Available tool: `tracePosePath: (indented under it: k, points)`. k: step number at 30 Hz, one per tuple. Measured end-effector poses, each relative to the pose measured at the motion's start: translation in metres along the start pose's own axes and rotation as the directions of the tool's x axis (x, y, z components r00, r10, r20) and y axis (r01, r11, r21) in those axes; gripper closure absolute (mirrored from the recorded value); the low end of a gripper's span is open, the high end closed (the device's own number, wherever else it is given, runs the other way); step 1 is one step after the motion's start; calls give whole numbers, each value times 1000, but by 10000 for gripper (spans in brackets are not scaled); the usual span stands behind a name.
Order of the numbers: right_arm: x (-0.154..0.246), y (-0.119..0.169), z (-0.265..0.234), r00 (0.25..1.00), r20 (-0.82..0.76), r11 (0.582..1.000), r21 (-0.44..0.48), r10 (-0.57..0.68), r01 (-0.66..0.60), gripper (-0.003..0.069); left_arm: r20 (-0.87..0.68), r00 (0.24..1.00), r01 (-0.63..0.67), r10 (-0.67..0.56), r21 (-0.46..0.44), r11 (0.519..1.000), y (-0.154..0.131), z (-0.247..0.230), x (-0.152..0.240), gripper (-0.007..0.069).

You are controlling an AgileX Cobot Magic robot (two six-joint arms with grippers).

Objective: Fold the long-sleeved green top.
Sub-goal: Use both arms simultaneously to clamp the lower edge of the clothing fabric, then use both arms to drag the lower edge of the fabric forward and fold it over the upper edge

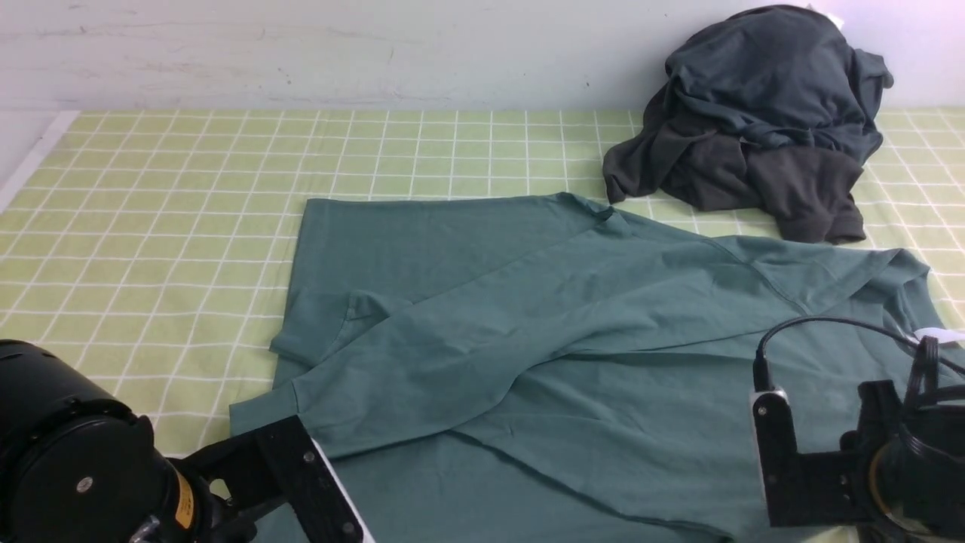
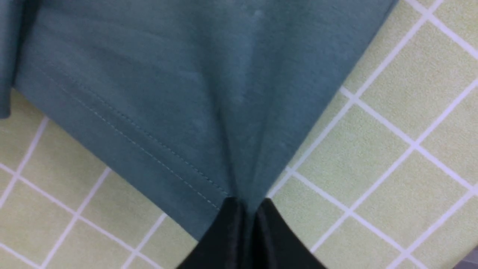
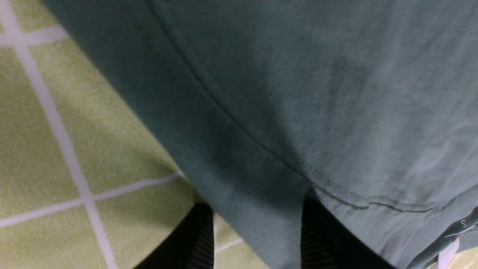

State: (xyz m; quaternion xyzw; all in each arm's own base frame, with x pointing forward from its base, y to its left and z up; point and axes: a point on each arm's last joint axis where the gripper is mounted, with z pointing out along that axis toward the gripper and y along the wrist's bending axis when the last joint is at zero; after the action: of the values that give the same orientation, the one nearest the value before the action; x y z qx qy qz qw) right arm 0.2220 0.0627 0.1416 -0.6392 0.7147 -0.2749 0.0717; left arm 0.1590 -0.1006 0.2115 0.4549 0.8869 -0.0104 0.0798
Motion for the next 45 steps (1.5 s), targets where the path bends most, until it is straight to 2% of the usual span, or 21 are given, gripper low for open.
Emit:
tracePosePath:
  k: [1,2,5,6,7,9,16,20,22,23,26,27,28,31,33,37,38,40,42,43,45]
  points:
    - [0,-1,0,1000,0,1000,6,-1,1,392,6,1000,2,-2,1,1000,-1,-2,1,619]
    - [0,-1,0,1000,0,1000,6,0,0,398,9,1000,2,-2,-1,1000,-1,-2,1,619]
    - [3,-2,-4,999,9,999,24,41,-41,550,32,999,8,-8,-3,1000,-2,-7,2,619]
    - [3,-3,-5,999,11,999,26,44,-44,559,34,999,9,-9,-4,1000,-2,-7,2,619]
    - [5,-5,-10,997,26,996,46,79,-80,621,49,999,19,-19,-9,1000,-2,-11,3,619]
    - [10,-10,-22,991,50,987,86,128,-132,655,91,994,59,-57,-22,998,-3,-20,4,619]
    - [23,-17,-47,975,106,963,168,197,-212,662,262,946,215,-189,-76,974,4,-57,-5,619]
    - [23,-26,-52,972,117,953,201,206,-227,662,382,878,354,-288,-111,929,19,-78,-21,619]
    - [20,-47,-54,960,149,934,234,238,-268,662,463,815,456,-349,-142,879,43,-89,-37,619]
    - [19,-48,-54,959,151,934,236,239,-269,662,464,812,465,-355,-144,874,45,-89,-38,619]
    - [13,-88,-43,925,211,897,252,316,-364,662,544,731,575,-411,-169,800,89,-93,-62,619]
    - [12,-90,-40,925,213,897,249,316,-364,662,553,727,576,-406,-169,800,90,-95,-63,619]
    - [9,-112,-31,911,229,881,257,343,-396,662,571,699,615,-430,-175,768,113,-94,-73,619]
    - [1,-138,-17,902,247,870,265,354,-415,662,578,675,655,-459,-183,733,143,-87,-84,619]
    - [-11,-167,1,895,260,861,275,361,-428,662,599,646,687,-472,-189,701,177,-81,-99,619]
    - [-26,-196,19,888,279,849,292,365,-440,662,606,628,711,-489,-191,677,211,-64,-116,619]
    - [-33,-210,29,882,292,839,303,369,-452,662,605,620,722,-500,-190,665,228,-50,-125,619]
    - [-37,-219,38,877,297,833,306,377,-461,662,599,619,726,-508,-190,661,238,-39,-131,619]
    - [-42,-232,61,852,311,811,293,420,-507,662,605,608,737,-514,-189,649,261,-20,-143,619]
    - [-43,-235,62,848,317,806,296,424,-513,662,605,608,738,-515,-190,648,263,-19,-143,619]
    - [-44,-243,79,804,341,770,267,487,-580,661,609,596,749,-523,-187,635,282,-1,-152,615]
